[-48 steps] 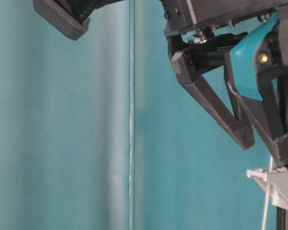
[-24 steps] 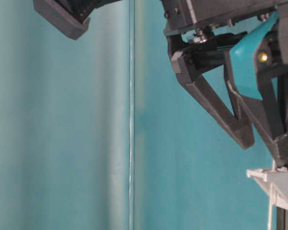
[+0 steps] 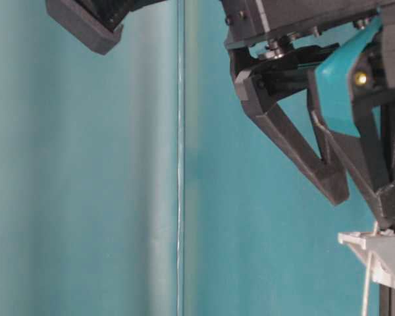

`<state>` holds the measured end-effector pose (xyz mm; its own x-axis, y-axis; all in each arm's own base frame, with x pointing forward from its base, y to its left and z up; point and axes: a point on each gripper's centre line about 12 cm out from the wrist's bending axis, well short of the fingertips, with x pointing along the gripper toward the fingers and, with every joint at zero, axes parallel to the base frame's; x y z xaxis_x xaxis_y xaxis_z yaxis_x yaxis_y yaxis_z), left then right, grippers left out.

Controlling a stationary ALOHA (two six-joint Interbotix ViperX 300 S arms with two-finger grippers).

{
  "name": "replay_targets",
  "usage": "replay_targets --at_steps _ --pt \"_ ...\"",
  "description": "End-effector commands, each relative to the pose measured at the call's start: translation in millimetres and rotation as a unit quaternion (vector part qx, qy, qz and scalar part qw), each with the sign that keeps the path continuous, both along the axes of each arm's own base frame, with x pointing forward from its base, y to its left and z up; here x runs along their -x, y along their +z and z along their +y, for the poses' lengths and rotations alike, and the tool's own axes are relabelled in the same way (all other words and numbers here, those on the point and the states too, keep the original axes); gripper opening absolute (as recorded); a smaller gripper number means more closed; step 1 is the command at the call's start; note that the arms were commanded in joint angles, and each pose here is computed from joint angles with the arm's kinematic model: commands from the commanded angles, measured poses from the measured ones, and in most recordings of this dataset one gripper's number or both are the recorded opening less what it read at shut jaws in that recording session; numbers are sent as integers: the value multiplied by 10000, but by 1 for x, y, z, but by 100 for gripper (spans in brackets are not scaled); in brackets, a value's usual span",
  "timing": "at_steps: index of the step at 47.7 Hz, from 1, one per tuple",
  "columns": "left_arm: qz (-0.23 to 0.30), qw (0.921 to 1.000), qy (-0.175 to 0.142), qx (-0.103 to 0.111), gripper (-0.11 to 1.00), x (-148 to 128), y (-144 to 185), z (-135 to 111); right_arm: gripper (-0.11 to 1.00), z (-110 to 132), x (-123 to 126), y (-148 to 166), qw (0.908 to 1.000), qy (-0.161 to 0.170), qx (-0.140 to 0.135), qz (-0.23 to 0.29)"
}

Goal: Insert the wire into the hole on the left side and pull it with the left arm.
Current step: 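Pull the wire leftward through the hole with the left gripper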

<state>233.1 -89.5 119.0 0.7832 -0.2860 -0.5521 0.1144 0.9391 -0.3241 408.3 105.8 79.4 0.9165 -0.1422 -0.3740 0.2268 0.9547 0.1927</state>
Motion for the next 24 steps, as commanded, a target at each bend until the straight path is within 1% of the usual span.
replay_targets --at_steps 1,6,16,20,24 --pt "-99 9999 -32 41 -10 -4 5 -3 73 2 -1 8 10000 24 -46 -62" --pt "-58 10000 -63 0 -10 -6 3 -5 73 2 -1 9 10000 24 -52 -76" --pt "-120 9999 -50 31 -10 -8 7 -5 73 2 -2 9 10000 24 -52 -76" --pt "-125 9999 -46 40 -6 -8 7 -5 74 2 -2 10 9999 24 -55 -83" --pt "-120 9999 -50 31 4 -7 7 -5 73 2 -2 11 9999 24 -61 -97"
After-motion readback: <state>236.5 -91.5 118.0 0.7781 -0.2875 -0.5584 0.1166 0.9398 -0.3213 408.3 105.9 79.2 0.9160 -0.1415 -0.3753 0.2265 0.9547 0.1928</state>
